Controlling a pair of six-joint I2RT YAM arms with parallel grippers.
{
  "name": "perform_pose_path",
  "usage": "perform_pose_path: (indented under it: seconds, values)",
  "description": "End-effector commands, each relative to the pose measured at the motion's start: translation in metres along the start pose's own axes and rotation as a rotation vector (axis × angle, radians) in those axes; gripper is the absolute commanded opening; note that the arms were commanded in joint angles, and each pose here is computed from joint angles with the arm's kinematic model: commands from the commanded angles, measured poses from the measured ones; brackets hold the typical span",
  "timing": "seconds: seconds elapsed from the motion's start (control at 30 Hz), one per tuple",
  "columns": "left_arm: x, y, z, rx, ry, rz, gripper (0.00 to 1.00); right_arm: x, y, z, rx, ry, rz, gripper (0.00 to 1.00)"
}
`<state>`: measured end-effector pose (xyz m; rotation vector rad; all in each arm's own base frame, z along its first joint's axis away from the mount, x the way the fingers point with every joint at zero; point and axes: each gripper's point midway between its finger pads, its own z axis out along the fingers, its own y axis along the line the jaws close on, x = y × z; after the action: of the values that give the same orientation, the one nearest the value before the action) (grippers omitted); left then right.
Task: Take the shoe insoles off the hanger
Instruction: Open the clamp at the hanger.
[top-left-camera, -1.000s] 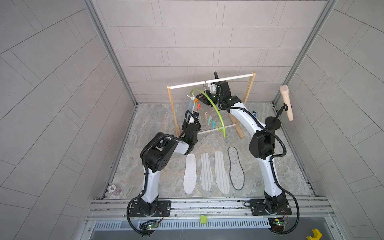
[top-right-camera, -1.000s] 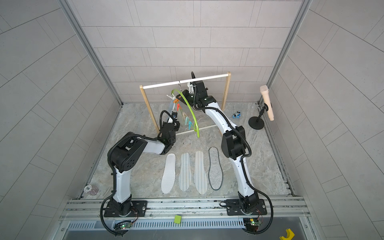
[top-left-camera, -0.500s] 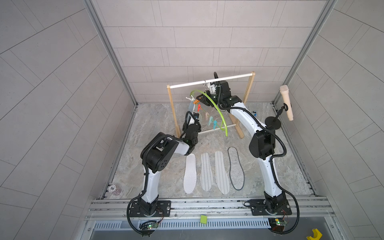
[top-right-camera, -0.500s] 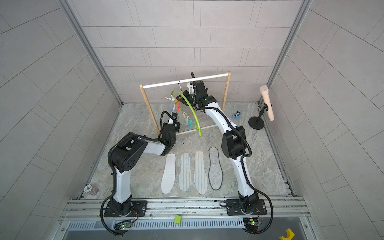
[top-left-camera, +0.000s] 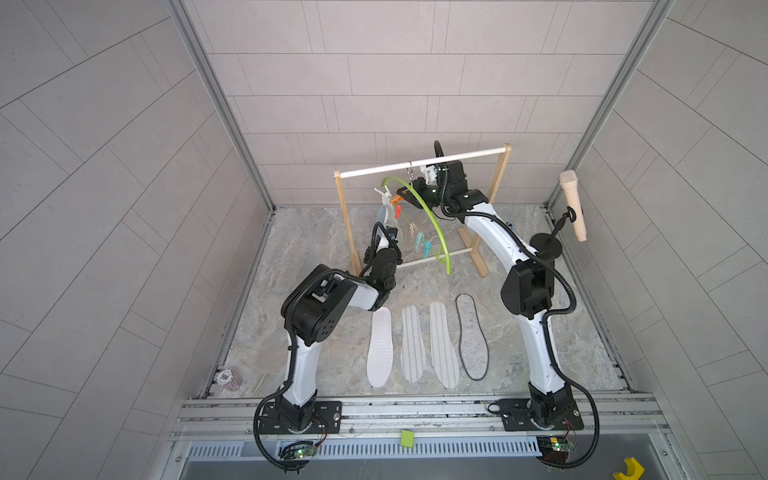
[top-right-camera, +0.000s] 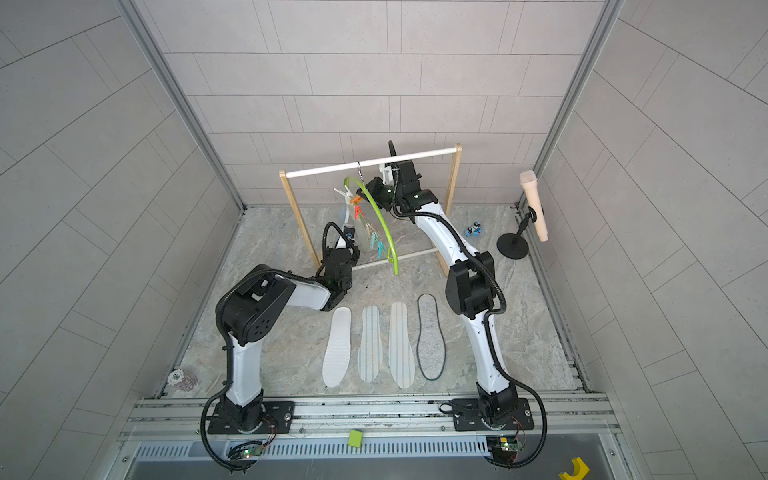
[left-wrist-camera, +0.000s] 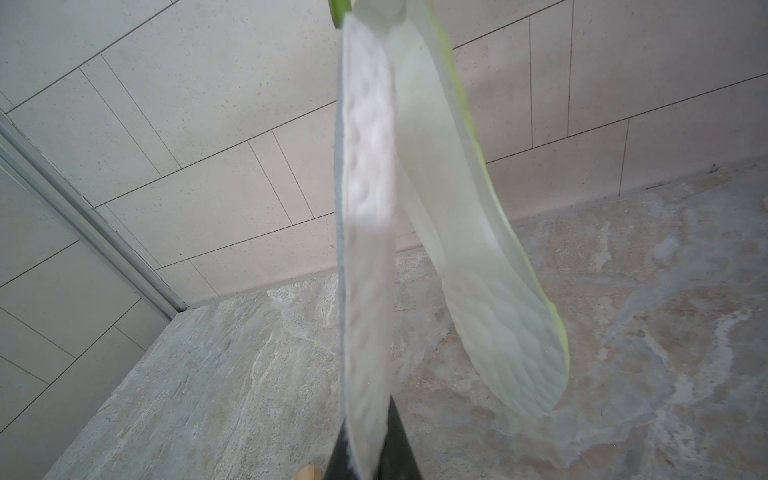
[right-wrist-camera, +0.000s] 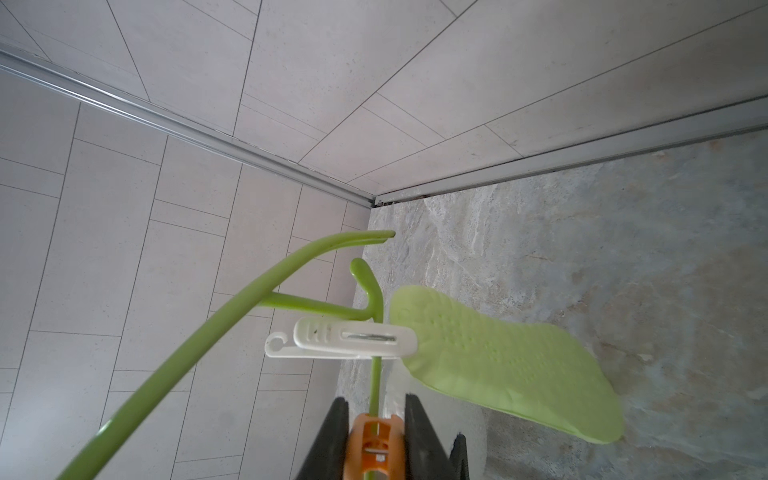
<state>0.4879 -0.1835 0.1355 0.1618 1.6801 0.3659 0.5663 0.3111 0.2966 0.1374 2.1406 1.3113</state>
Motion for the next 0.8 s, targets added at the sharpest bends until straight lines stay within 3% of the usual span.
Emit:
perform_pose_path:
  seconds: [0.0,0.27,0.77]
  values:
    - [0.002,0.003,-0.001,-0.026,0.012,0.000,0.00,-0.014,0.035,-0.024,-0.062,-0.044,-0.035,0.24]
    - [-0.024,0.000,0.000,-0.013,-0.046,-0.038,0.00,-0.001,0.027,-0.020,-0.041,0.009,-0.042,0.25]
    - [-0.024,0.002,-0.003,-0.031,-0.049,-0.069,0.00,0.022,0.010,-0.021,0.059,0.090,-0.103,0.26]
